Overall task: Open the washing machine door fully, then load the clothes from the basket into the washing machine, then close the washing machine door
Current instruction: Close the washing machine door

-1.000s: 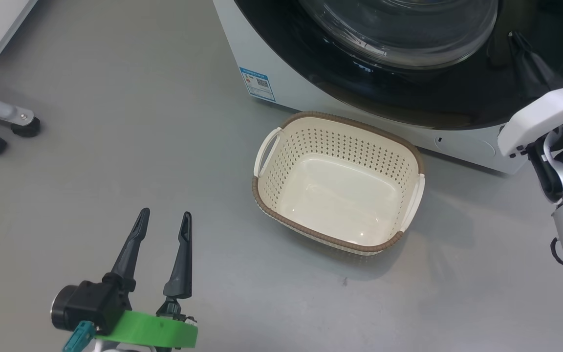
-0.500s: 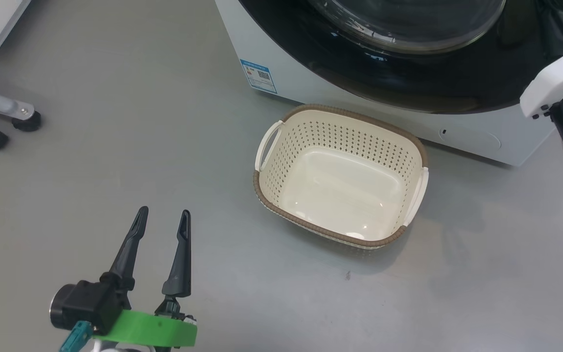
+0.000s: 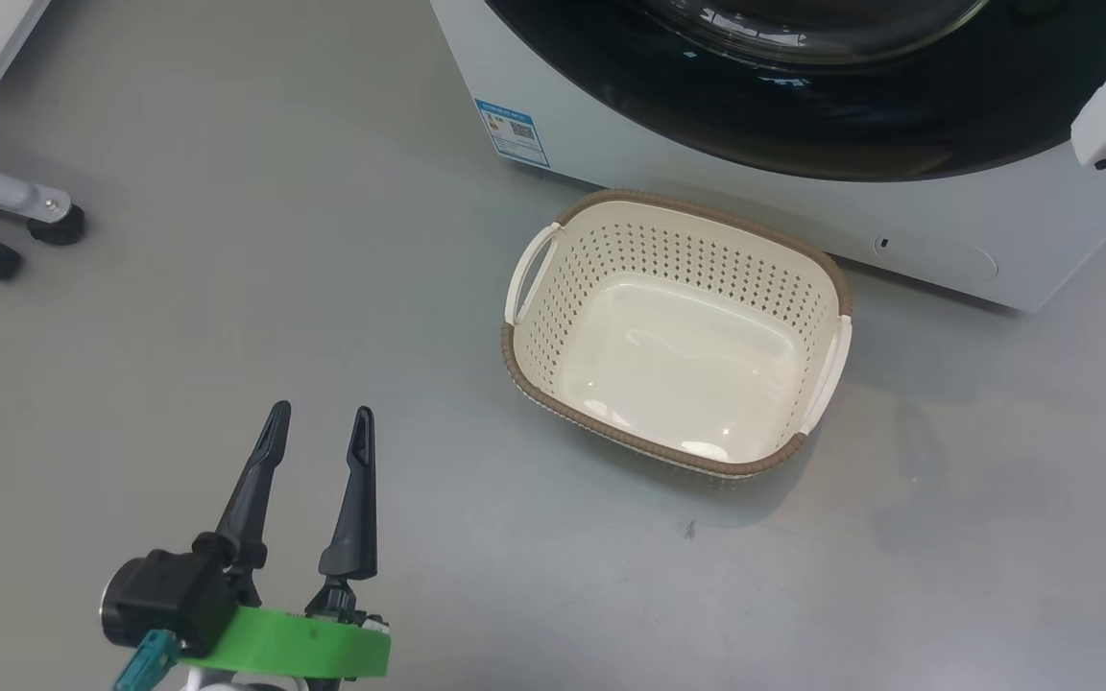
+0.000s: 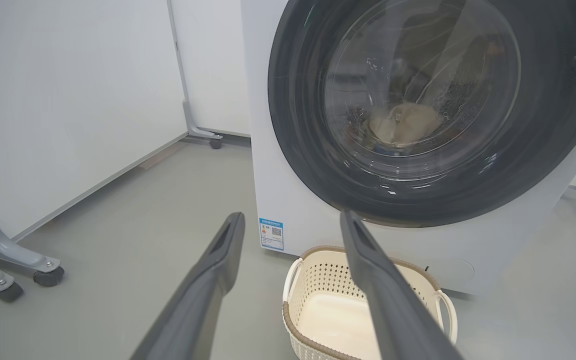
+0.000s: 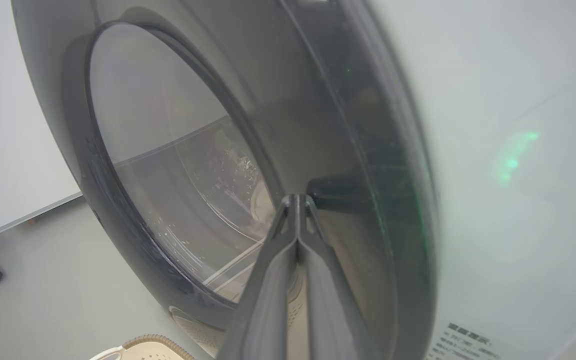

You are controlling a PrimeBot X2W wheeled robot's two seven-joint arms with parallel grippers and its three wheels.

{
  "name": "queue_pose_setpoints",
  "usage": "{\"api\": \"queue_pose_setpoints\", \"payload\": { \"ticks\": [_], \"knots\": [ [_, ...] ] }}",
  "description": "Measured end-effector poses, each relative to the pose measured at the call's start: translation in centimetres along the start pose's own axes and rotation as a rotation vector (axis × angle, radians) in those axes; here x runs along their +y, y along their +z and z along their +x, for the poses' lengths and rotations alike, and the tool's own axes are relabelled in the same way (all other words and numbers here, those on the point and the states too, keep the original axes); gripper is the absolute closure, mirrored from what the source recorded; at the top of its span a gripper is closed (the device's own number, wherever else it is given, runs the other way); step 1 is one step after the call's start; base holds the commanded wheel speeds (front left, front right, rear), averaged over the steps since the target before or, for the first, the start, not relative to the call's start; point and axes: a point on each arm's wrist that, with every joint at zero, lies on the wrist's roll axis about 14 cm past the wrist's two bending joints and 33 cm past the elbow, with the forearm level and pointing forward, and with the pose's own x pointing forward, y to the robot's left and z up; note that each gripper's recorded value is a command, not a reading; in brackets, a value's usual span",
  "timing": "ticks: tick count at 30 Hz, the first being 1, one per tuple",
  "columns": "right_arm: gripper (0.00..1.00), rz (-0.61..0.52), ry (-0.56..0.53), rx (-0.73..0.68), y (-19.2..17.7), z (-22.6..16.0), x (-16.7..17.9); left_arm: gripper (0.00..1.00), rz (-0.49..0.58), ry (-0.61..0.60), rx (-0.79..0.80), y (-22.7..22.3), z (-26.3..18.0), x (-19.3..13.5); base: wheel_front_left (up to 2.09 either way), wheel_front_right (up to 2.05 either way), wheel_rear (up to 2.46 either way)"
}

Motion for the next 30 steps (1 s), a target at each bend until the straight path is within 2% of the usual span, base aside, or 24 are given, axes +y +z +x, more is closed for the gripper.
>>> {"api": "queue_pose_setpoints", "payload": {
  "ticks": [15, 23, 25, 26, 27, 28, 30],
  "knots": [
    [1.00, -0.073, 0.060, 0.003, -1.1, -1.0, 2.0, 0.00, -0.015, 0.008, -0.021, 0.6, -0.3, 0.1, 0.00, 0.00, 0.00],
    [1.00, -0.005, 0.050, -0.023, -2.6, -4.4, 2.6, 0.00, -0.018, -0.017, -0.020, 0.4, -0.8, -0.3, 0.00, 0.00, 0.00],
    [0.60, 0.016, 0.057, -0.033, -2.5, -5.0, 3.4, 0.00, -0.013, -0.021, -0.031, 0.7, -0.7, -0.3, 0.00, 0.00, 0.00],
    [0.48, 0.026, 0.058, -0.037, -2.6, -5.4, 3.7, 0.00, -0.014, -0.025, -0.032, 0.7, -0.7, -0.4, 0.00, 0.00, 0.00],
    [0.20, 0.036, 0.055, -0.033, -2.8, -5.9, 3.8, 0.00, -0.011, -0.032, -0.034, 0.8, -0.6, -0.5, 0.00, 0.00, 0.00],
    [0.00, 0.040, 0.050, -0.024, -3.2, -6.4, 3.7, 0.00, -0.009, -0.041, -0.033, 0.7, -0.5, -0.7, 0.00, 0.00, 0.00],
    [0.00, 0.059, 0.029, -0.005, -4.0, -7.7, 3.4, 0.00, -0.011, -0.058, -0.031, 0.6, -0.5, -1.1, 0.00, 0.00, 0.00]
  ]
}}
